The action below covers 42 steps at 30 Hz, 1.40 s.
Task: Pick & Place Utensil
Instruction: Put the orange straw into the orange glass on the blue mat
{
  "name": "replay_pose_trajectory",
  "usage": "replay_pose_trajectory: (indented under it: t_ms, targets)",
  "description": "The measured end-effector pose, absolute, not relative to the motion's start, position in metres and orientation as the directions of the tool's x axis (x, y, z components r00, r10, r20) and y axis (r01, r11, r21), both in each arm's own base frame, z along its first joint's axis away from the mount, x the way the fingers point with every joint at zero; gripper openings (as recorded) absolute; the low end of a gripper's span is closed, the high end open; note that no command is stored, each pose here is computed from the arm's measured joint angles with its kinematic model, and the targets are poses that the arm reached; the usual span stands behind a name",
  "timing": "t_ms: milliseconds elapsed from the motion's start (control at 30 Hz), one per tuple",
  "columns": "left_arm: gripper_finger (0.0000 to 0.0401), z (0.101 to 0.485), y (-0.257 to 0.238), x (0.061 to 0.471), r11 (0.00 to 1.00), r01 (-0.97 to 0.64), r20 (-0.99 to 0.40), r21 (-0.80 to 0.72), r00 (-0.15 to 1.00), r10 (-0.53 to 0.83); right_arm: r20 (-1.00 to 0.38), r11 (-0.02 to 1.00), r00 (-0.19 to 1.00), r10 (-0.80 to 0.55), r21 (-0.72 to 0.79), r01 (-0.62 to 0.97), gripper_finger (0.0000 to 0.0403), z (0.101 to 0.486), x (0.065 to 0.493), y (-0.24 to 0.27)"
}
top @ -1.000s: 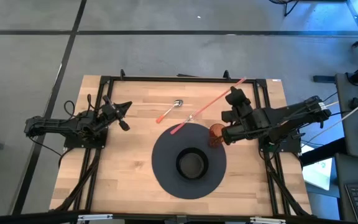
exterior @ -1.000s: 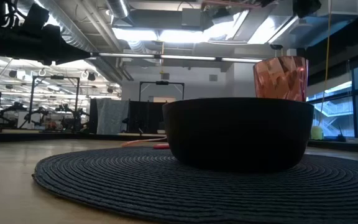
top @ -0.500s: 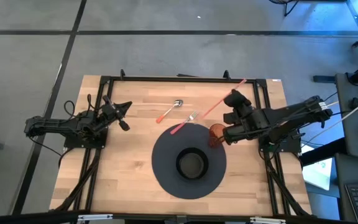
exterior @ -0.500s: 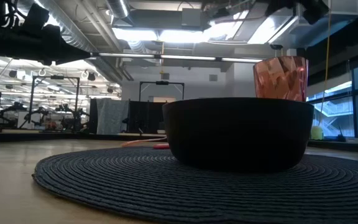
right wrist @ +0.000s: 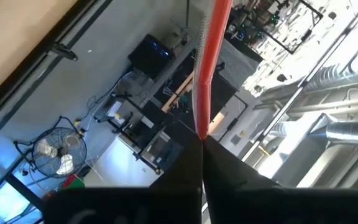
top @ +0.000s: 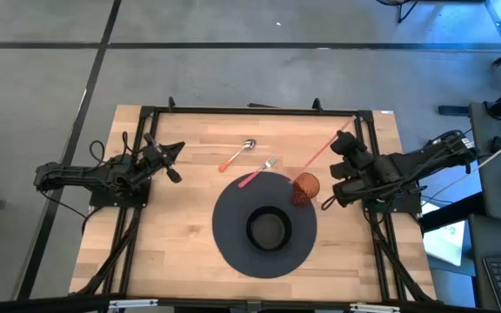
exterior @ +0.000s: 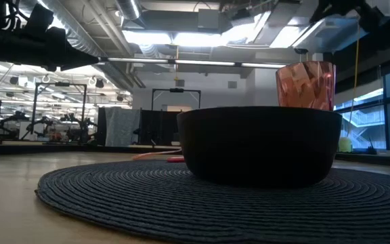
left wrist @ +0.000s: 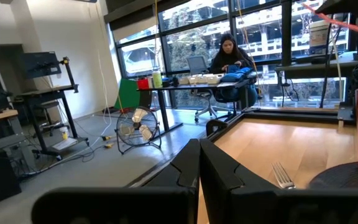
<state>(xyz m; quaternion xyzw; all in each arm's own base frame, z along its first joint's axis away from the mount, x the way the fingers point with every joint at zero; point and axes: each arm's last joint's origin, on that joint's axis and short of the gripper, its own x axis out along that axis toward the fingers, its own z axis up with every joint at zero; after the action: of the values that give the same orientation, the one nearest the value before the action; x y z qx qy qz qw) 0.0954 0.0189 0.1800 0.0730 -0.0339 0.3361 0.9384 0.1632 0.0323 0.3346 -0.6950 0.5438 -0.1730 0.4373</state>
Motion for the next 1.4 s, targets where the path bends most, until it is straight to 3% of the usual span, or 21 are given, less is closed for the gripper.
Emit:
replay_pose_trajectory:
  t_ms: [300, 1400]
  targets:
    - [0.0003, 0.180, 0.019, 0.095, 0.765, -0.636, 0.113, 0.106, 0.772, 0.626, -0.251, -0.052, 0.320, -0.914, -0.708, -0.704, 0.0000, 0.303, 0.155, 0.029]
    - [0.0003, 0.180, 0.019, 0.095, 0.763, -0.636, 0.113, 0.113, 0.771, 0.626, -0.289, -0.060, 0.301, -0.909, -0.624, -0.779, 0.0002, 0.287, 0.149, 0.028]
